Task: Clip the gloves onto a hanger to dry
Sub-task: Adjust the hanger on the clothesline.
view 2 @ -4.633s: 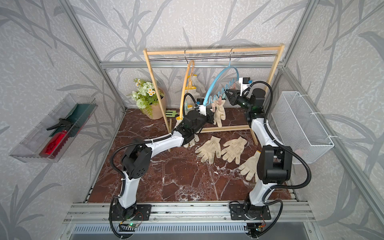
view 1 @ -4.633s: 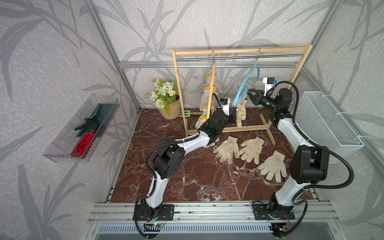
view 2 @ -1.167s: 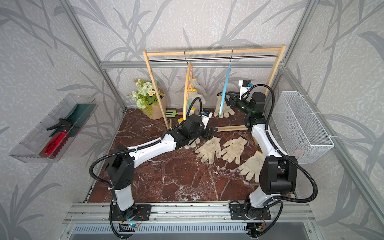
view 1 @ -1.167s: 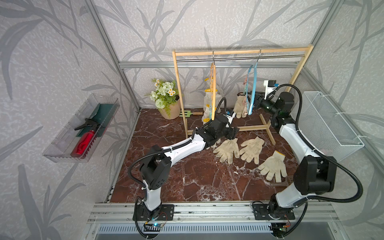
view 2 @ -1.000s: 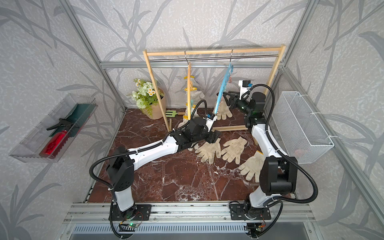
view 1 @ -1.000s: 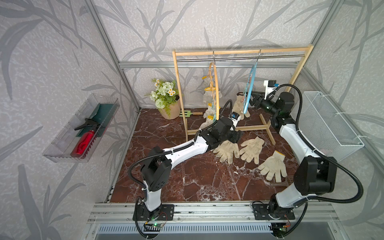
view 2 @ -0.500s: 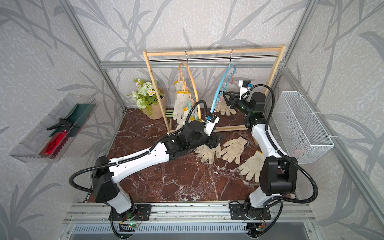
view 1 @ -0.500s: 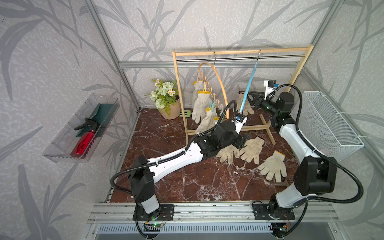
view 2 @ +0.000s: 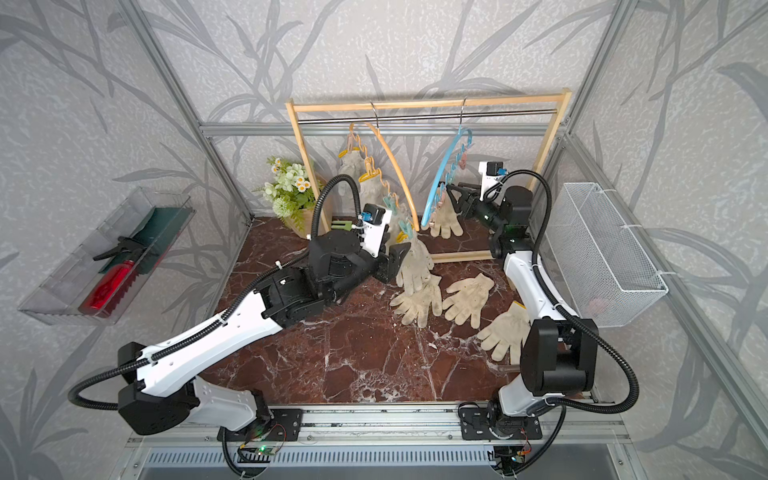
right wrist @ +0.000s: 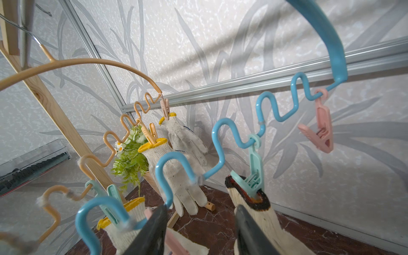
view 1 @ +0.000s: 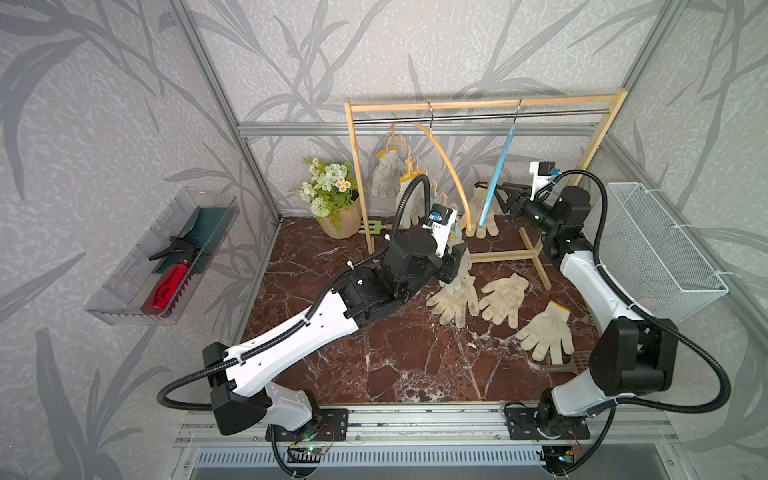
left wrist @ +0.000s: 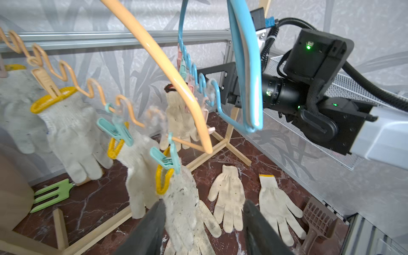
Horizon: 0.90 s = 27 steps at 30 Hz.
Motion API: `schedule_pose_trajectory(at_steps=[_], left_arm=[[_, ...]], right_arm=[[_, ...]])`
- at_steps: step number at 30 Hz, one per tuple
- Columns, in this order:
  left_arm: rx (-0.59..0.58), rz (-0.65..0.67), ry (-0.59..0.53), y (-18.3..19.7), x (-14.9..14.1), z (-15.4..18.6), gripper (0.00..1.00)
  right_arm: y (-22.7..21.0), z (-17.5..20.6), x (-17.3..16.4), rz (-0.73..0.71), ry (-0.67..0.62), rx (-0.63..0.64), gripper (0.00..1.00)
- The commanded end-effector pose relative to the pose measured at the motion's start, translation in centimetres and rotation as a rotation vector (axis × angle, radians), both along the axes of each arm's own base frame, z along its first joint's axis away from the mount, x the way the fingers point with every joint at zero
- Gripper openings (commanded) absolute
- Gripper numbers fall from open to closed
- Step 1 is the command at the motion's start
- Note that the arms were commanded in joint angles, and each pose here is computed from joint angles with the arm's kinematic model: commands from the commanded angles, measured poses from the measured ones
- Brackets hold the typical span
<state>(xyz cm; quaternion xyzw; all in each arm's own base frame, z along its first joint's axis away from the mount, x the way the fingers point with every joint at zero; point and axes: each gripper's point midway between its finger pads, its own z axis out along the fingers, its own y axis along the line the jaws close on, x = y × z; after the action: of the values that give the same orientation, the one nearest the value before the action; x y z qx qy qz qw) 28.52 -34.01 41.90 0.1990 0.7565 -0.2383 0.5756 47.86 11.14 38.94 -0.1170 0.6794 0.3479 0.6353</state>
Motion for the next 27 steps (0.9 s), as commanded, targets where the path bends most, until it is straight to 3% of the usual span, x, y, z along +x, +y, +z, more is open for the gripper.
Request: schedule_pose_trajectory(at_steps=[1,7,16,27], left_arm=[[-0.006,0.115,-0.028,2.0,1.3,2.6,0.61],[-0.035,0.269,-0.073,1.9,4.7,6.2,0.68],[-0.033,0.399,-0.131,0.2,8.7,8.2,0.72],[0.134,0.615,-0.139,2.7,11.1,6.3,0.72]], right_arm=[[0.3,2.1,-1.3,-0.001,-0.066,-0.007,0.51],[0.2,2.3,-1.8,-0.033,-0.077,-0.019,0.53],[-1.6,3.1,-4.3,-0.152,-0.098,-0.022,0.58],[-2.3,5.5,-7.6,-0.204,-0.171,-0.023,0.59]])
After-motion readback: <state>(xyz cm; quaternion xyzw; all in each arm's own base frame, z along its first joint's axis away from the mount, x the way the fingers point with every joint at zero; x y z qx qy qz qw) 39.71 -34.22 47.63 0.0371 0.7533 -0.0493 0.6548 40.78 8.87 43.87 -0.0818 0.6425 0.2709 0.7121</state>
